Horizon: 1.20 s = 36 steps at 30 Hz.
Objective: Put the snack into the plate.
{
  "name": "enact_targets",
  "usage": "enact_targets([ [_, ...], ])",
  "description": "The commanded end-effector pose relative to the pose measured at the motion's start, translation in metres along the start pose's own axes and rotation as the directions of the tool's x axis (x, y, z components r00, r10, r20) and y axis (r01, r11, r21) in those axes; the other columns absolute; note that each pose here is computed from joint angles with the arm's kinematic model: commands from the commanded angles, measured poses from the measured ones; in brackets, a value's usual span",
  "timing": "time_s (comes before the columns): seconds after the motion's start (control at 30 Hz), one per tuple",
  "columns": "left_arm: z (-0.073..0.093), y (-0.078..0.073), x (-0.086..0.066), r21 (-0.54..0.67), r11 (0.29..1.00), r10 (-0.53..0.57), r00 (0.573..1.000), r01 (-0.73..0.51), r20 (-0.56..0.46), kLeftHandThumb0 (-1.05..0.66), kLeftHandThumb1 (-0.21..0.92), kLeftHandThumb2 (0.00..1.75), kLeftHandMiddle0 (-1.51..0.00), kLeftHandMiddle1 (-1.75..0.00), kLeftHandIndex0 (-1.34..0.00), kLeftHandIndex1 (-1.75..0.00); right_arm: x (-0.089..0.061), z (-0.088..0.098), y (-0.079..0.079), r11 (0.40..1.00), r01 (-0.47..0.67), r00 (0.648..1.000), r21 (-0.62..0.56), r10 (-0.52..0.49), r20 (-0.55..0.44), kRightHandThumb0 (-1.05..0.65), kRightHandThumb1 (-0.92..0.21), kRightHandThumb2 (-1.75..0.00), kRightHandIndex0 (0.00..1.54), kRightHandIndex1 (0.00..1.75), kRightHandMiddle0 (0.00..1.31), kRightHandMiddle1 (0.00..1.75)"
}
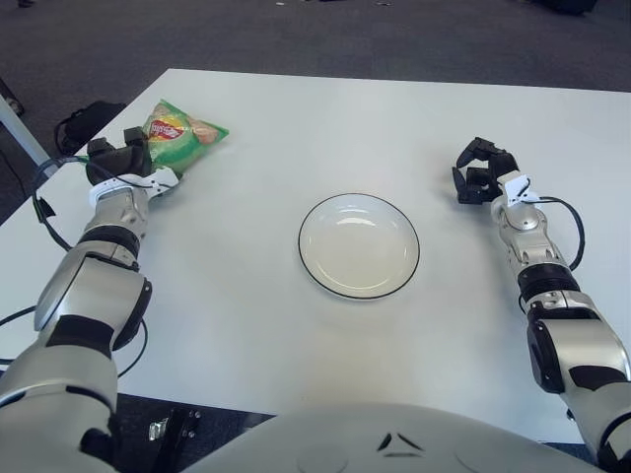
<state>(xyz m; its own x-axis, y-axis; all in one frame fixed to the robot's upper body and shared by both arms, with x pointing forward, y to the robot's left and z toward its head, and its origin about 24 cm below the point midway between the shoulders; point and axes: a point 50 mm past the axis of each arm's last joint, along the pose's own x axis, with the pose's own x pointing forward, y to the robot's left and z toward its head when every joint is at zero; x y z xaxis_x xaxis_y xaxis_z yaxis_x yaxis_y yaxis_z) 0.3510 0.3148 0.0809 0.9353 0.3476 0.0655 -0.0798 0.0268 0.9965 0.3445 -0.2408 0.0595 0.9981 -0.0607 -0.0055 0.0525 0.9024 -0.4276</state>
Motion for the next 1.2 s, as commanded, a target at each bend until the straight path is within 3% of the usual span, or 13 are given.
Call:
enact_targets([
  [0.0, 0.001, -0.012, -0.006, 0.032, 0.999, -0.038, 0.998, 0.036, 0.04, -0.18, 0.33, 1.22, -0.74, -1.55, -0.45, -1.74, -0.025, -0.048, 0.021, 0.994, -0.106, 0.973, -0.037, 0.096, -0.21, -0.48, -0.32, -1.31, 1.15, 1.75, 0.61, 1.75],
  [0.13, 0.008, -0.011, -0.006, 0.044, 0.999, -0.002, 0.995, -0.003, 0.1, -0.04, 0.18, 1.36, -0.86, -1.4, -0.54, -1.75, -0.026, -0.047, 0.021, 0.991, -0.119, 0.974, -0.065, 0.104, -0.201, -0.47, -0.33, -1.29, 1.14, 1.75, 0.6, 1.75],
  [0.27, 0.017, -0.009, -0.006, 0.047, 0.999, 0.017, 0.989, -0.024, 0.146, -0.01, 0.09, 1.48, -0.89, -1.44, -0.59, -1.75, -0.027, -0.047, 0.021, 0.989, -0.125, 0.974, -0.078, 0.108, -0.198, -0.47, -0.34, -1.28, 1.12, 1.75, 0.59, 1.75],
  [0.43, 0.024, -0.008, -0.006, 0.044, 0.999, 0.014, 0.979, -0.023, 0.202, 0.0, 0.06, 1.52, -0.89, -1.48, -0.6, -1.75, -0.027, -0.047, 0.02, 0.987, -0.137, 0.974, -0.088, 0.117, -0.195, -0.47, -0.35, -1.28, 1.11, 1.75, 0.59, 1.75],
  [0.63, 0.045, -0.002, -0.004, -0.005, 1.0, -0.002, 0.939, 0.005, 0.343, 0.0, 0.06, 1.55, -0.86, -1.55, -0.6, -1.75, -0.029, -0.046, 0.02, 0.985, -0.14, 0.976, -0.096, 0.121, -0.183, -0.47, -0.35, -1.27, 1.1, 1.75, 0.58, 1.75],
  [0.9, 0.053, 0.002, -0.006, -0.041, 0.998, -0.017, 0.899, 0.039, 0.438, 0.0, 0.06, 1.57, -0.84, -1.6, -0.59, -1.75, -0.03, -0.045, 0.021, 0.984, -0.148, 0.975, -0.096, 0.13, -0.18, -0.47, -0.35, -1.27, 1.09, 1.75, 0.58, 1.75],
  [1.17, 0.066, 0.02, -0.004, -0.095, 0.995, 0.075, 0.847, -0.029, 0.527, 0.0, 0.05, 1.56, -0.87, -1.57, -0.59, -1.75, -0.03, -0.044, 0.022, 0.981, -0.155, 0.975, -0.113, 0.133, -0.179, -0.47, -0.33, -1.29, 1.11, 1.75, 0.6, 1.75],
])
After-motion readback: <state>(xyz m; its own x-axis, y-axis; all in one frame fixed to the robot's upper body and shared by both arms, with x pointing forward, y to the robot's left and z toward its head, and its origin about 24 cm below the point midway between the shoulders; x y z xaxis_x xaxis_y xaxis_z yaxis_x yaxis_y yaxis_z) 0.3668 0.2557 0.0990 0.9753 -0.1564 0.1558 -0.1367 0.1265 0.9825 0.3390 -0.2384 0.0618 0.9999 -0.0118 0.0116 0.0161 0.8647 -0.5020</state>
